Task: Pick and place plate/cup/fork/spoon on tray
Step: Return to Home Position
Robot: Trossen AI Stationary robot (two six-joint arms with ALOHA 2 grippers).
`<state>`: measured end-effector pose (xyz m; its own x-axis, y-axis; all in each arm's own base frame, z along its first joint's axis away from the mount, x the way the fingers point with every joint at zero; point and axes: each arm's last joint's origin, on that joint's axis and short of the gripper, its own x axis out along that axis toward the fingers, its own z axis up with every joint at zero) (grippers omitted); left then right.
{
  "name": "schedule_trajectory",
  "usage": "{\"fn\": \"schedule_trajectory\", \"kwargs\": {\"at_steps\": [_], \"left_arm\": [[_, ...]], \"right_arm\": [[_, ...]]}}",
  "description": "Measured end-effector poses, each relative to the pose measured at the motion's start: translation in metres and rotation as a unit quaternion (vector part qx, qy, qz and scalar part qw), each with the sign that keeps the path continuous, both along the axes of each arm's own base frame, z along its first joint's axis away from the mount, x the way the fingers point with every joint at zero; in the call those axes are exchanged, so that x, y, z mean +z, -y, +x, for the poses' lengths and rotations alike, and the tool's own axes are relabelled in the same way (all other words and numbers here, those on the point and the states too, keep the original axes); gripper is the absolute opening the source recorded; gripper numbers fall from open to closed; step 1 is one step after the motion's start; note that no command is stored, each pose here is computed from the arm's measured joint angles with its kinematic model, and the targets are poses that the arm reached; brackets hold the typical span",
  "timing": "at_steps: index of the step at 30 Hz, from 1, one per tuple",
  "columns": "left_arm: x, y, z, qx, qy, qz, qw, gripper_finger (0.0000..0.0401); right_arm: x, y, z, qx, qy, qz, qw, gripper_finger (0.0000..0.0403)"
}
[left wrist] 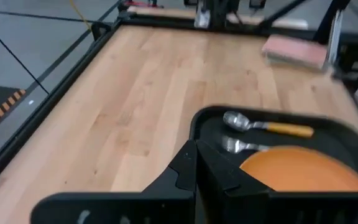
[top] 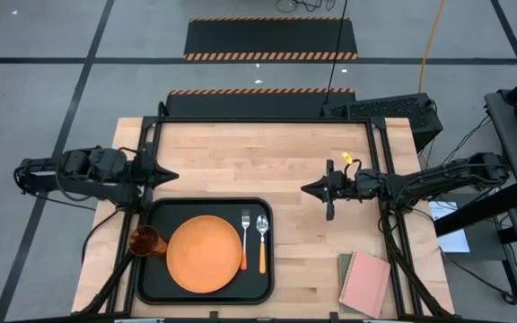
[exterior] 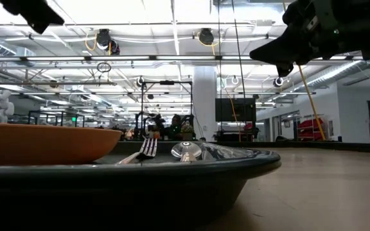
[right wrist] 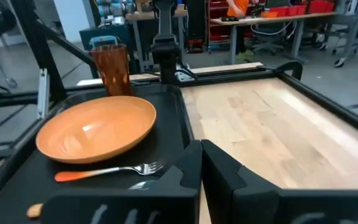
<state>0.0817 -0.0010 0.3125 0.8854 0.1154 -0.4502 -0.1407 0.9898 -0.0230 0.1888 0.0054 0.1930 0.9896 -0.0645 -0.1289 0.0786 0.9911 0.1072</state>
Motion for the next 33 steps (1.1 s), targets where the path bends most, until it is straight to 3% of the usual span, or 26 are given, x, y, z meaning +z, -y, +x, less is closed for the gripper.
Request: {"fn": "schedule_trajectory", "kwargs": {"at_steps": [5, 10, 18, 25, 30, 33], "left_arm": [[-0.019, 0.000, 0.000, -0.016, 0.007, 0.030, 0.999, 0.0003], [-0.040, 0.001, 0.003, -0.012, 0.020, 0.016, 1.000, 0.0002], [-0.040, 0.004, 0.003, -0.059, 0.040, 0.044, 0.997, 0.0003], [-0.046, 0.004, 0.003, -0.044, 0.022, 0.016, 0.999, 0.0002], [-0.059, 0.007, 0.011, -0.069, 0.038, 0.043, 0.996, 0.0003], [-0.067, 0.009, 0.017, -0.069, 0.060, 0.028, 0.995, 0.0003]], "right_arm": [[0.000, 0.000, 0.000, 0.005, -0.002, -0.025, 1.000, 0.0000], [0.001, 0.000, 0.000, 0.008, 0.000, -0.058, 0.998, 0.0000], [0.002, 0.000, 0.000, 0.008, 0.010, -0.054, 0.998, 0.0000], [0.001, -0.001, 0.000, 0.011, 0.007, -0.051, 0.999, 0.0000], [-0.017, -0.008, -0.009, 0.048, -0.006, -0.070, 0.996, 0.0000], [-0.031, -0.014, -0.020, 0.066, 0.002, -0.062, 0.996, 0.0000]]}}
